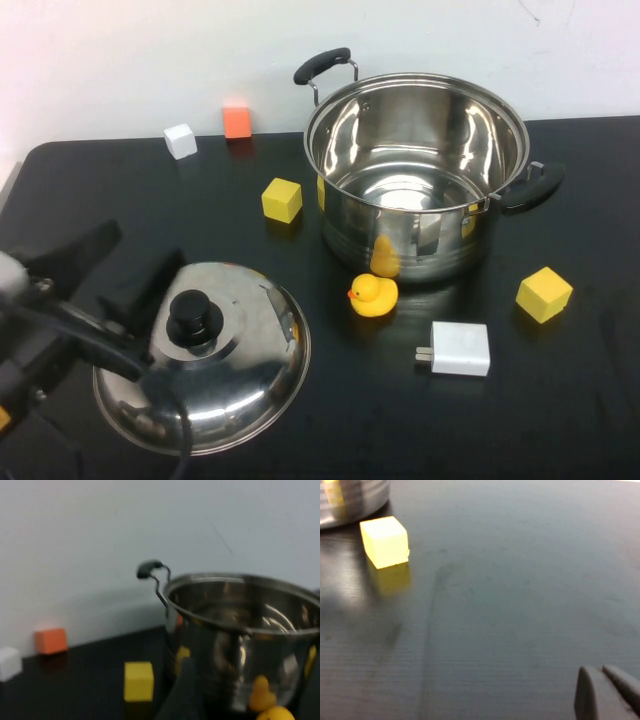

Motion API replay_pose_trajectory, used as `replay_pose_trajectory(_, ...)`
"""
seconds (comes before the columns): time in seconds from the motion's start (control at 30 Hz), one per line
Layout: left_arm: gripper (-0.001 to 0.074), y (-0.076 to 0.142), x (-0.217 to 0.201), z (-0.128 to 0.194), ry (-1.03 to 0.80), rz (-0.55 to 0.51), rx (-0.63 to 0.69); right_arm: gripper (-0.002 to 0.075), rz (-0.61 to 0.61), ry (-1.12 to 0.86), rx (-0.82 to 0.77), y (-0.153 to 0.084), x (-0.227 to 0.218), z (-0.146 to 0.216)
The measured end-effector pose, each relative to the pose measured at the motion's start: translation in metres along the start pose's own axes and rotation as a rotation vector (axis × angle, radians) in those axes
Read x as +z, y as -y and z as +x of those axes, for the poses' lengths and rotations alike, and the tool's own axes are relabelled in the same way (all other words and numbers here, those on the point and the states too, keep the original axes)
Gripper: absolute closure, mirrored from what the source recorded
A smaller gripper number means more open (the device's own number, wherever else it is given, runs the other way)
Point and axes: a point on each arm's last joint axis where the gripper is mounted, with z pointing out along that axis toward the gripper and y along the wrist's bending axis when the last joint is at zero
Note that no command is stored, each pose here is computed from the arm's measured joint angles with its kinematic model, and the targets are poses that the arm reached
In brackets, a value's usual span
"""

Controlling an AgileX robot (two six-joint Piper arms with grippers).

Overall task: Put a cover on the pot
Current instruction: Pick up the pot lid

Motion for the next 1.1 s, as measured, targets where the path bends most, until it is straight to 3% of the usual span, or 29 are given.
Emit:
replay_pose_trajectory(0.07,0.0146,-0.002,0.007,0.007,-0.049,0.035,-0.002,0.0728,0.000,0.000,0.000,0.000,0.000,0.000)
replay_pose_trajectory(0.17,0.0113,-0.006,0.014,0.017,-0.130,0.053,0.019,0.0728,0.000,0.000,0.000,0.000,0.000,0.000)
replay_pose_trajectory(0.6,0.0108,-0.028,0.030,0.073,-0.352,0.010,-0.032,0.0728,0.000,0.000,0.000,0.000,0.000,0.000)
replay_pose_trajectory(0.73,0.0193,-0.031,0.034,0.086,-0.351,0.016,-0.078,0.0728,0.000,0.000,0.000,0.000,0.000,0.000)
replay_pose_trajectory(0.87,0.0409,-0.035,0.038,0.092,-0.326,0.008,-0.092,0.0728,0.000,0.000,0.000,0.000,0.000,0.000)
replay_pose_trajectory(1.1,0.0399,-0.037,0.039,0.092,-0.306,-0.012,-0.093,0.0728,0.000,0.000,0.000,0.000,0.000,0.000)
